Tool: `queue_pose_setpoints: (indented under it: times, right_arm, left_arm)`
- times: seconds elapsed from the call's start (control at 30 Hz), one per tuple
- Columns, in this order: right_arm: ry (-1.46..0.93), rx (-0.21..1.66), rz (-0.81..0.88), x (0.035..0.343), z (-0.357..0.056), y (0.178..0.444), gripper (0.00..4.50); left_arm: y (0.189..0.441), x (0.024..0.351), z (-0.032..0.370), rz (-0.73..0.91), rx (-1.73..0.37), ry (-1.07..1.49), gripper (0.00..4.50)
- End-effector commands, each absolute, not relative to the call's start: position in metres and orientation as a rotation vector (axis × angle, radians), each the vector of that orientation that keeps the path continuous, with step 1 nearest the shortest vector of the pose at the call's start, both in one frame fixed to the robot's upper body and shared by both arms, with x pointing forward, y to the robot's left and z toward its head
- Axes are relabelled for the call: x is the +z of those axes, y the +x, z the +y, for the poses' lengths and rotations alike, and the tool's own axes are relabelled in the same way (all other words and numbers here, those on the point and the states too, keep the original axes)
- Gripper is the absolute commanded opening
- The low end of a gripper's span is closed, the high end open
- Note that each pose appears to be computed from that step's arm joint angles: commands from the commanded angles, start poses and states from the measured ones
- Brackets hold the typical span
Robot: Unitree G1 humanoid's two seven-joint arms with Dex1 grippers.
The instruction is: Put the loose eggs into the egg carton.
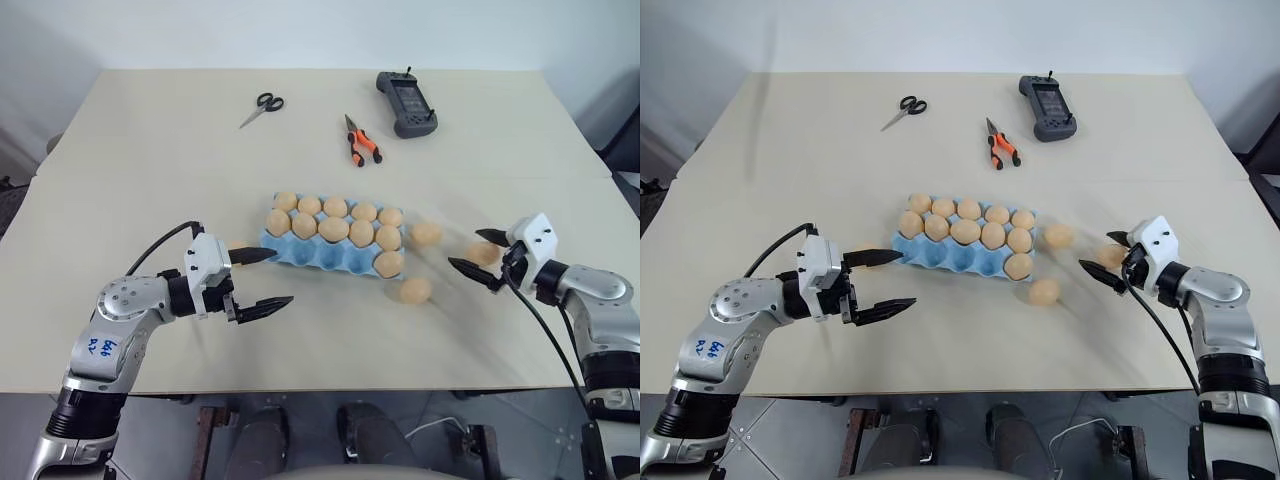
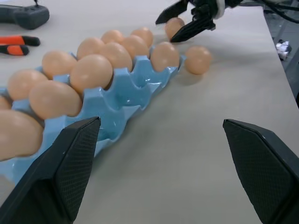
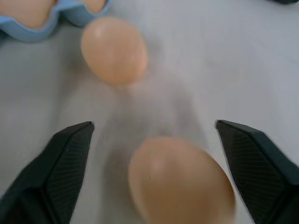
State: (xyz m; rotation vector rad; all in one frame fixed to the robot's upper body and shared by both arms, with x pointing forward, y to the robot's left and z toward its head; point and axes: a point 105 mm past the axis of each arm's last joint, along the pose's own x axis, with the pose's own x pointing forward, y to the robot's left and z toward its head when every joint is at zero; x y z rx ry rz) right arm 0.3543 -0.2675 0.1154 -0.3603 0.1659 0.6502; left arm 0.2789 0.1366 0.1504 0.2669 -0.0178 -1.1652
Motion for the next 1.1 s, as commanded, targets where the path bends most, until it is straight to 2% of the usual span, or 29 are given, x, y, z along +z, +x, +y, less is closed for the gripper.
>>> queue_pose_setpoints:
  times: [0.03,0.13,0.2,0.3,0.4,0.53,0.63,0.73,0.93,1.1]
  right_arm:
    - [-0.377,0.66,0.15,0.118,-0.27,0.354,3.27]
    - [-0.373,0.673,0.149,0.117,-0.27,0.352,2.25]
    - [-0.372,0.68,0.151,0.118,-0.271,0.35,1.93]
    - [-0.355,0.762,0.083,0.14,-0.248,0.345,1.93]
    - [-0.328,0.873,0.008,0.166,-0.207,0.34,1.93]
    - [-0.241,0.978,-0.047,0.187,-0.155,0.33,1.93]
    - [-0.244,1.037,-0.045,0.187,-0.119,0.321,1.93]
    - [-0.25,1.025,-0.028,0.182,-0.094,0.326,1.93]
    - [-0.252,1.015,-0.022,0.177,-0.076,0.331,1.93]
    - [-0.255,1.059,-0.018,0.175,-0.072,0.325,3.63]
  left_arm:
    - [0.276,0.16,0.137,-0.062,-1.15,0.286,4.5]
    - [0.276,0.16,0.14,-0.062,-1.127,0.288,4.5]
    - [0.276,0.16,0.141,-0.06,-1.115,0.286,4.5]
    - [0.277,0.161,0.149,-0.056,-1.07,0.279,4.5]
    - [0.277,0.16,0.161,-0.042,-1.021,0.273,4.5]
    - [0.276,0.154,0.179,-0.013,-0.959,0.267,4.5]
    - [0.274,0.149,0.188,0.007,-0.932,0.262,4.5]
    - [0.273,0.146,0.188,0.014,-0.928,0.258,4.5]
    - [0.272,0.144,0.185,0.01,-0.928,0.251,4.5]
    - [0.271,0.146,0.189,0.006,-0.915,0.252,4.5]
